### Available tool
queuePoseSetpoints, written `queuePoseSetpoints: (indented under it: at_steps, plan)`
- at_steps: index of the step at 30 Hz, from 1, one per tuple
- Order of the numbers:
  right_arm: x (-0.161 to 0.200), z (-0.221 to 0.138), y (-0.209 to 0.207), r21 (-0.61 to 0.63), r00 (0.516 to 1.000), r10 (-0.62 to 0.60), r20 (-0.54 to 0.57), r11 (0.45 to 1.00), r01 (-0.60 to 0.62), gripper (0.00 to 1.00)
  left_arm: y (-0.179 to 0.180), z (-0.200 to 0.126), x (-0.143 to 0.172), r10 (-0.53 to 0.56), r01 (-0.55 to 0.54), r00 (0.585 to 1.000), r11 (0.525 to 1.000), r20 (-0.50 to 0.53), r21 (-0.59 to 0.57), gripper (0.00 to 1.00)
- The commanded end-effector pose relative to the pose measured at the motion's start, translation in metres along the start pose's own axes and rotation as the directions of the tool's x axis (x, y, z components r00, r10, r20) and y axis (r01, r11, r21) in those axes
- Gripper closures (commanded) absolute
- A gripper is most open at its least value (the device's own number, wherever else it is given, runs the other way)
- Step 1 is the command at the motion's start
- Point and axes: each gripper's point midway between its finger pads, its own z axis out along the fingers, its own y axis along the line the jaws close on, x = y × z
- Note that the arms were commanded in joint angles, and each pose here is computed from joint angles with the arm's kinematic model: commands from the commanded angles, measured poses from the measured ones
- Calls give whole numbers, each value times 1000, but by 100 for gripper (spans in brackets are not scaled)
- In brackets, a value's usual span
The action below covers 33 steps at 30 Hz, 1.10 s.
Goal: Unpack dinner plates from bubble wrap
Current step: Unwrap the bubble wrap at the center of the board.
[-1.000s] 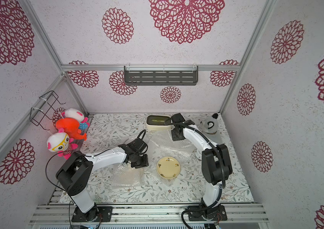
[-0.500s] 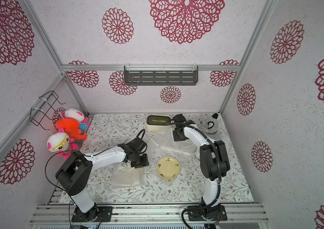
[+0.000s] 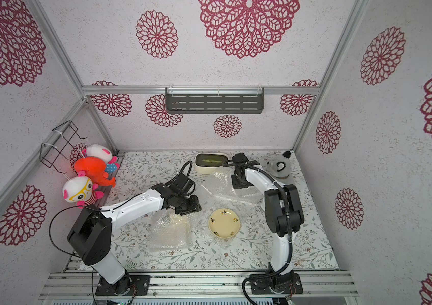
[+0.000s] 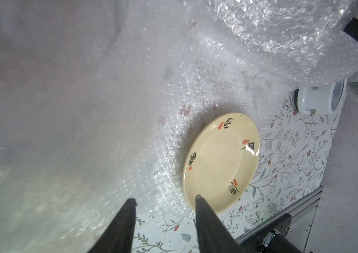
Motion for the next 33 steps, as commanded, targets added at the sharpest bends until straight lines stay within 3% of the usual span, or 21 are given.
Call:
queuePoseSetpoints:
  at_steps: [1,14,19,22,30,31,33]
  plan:
    - [-17,-15,-8,0,998,21,54,1000,-21,79,1,-10,-3,4,-4,1000,1000,11,-1,51]
    - [-67,-97,-36,3,964,96,249,995,-100,63,4,-18,-9,1,-1,999,1000,33,6,50]
    - [-77,-140,-29,-94,938,147,315,988,-123,50,4,-21,-11,-1,1,999,1000,40,14,50]
    - [-74,-162,-21,-172,925,185,332,976,-133,48,3,-24,-14,1,-2,999,1000,48,20,47]
    - [-30,-185,20,-448,942,260,210,882,-143,41,-1,-30,-21,-3,1,998,999,64,38,33]
    - [-22,-186,22,-464,943,271,193,872,-155,33,-2,-31,-22,-8,5,998,999,66,45,32]
    - [-4,-184,23,-484,942,298,155,854,-190,31,-8,-33,-25,-13,9,997,998,72,65,30]
